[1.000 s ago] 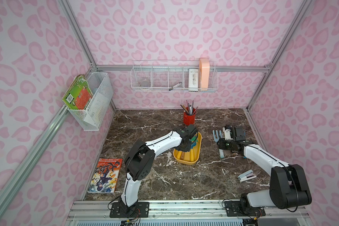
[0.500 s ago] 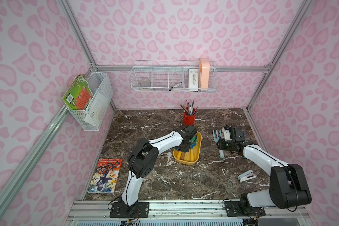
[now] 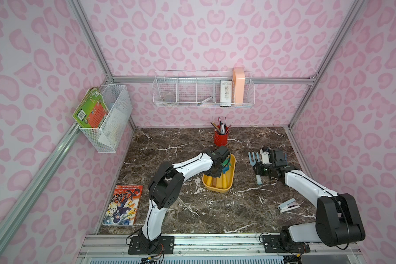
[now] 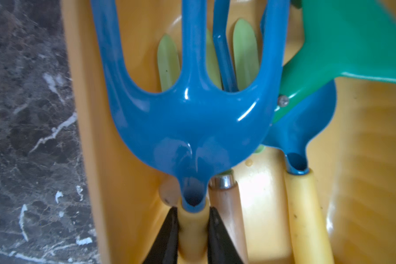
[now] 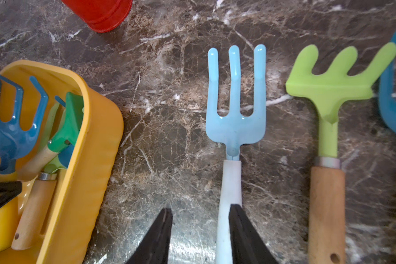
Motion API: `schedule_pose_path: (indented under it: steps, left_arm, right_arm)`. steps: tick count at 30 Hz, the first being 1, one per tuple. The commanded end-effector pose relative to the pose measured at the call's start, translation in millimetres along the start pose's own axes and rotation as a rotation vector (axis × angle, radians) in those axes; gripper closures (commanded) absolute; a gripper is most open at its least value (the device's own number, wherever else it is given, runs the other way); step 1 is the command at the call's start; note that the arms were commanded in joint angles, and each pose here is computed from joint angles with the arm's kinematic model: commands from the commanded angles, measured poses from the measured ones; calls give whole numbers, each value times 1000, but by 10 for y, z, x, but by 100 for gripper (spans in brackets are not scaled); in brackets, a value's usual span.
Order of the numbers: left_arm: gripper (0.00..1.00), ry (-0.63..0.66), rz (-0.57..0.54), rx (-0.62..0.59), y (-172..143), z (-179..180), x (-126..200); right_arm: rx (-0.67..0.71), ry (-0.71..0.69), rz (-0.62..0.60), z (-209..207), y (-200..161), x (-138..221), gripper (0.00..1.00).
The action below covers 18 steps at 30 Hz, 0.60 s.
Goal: Take the hand rake out of the storage box
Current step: Pick up the rake from the storage box.
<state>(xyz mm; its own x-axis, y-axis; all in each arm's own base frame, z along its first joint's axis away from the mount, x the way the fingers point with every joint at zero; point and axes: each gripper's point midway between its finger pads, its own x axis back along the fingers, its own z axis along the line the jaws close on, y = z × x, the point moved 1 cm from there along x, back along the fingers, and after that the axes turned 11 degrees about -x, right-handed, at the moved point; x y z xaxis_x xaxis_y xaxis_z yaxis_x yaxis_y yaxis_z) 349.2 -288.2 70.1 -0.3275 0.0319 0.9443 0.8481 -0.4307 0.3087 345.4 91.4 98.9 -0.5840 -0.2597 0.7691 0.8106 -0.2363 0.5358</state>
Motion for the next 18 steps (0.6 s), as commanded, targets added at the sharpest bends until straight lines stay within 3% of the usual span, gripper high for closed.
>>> schedule_pose_path:
  steps: [1, 8, 18]
  left_arm:
    - [84, 5, -29, 17, 44, 45, 154]
    - [84, -35, -77, 25, 112, -38, 448]
    - [84, -212, -140, 149, 381, -728, 713]
  right_arm:
    - [-6, 0, -9, -6, 17, -4, 57]
    - [-19, -3, -25, -67, 82, 7, 57]
    - [-129, -36, -132, -404, 395, 229, 59]
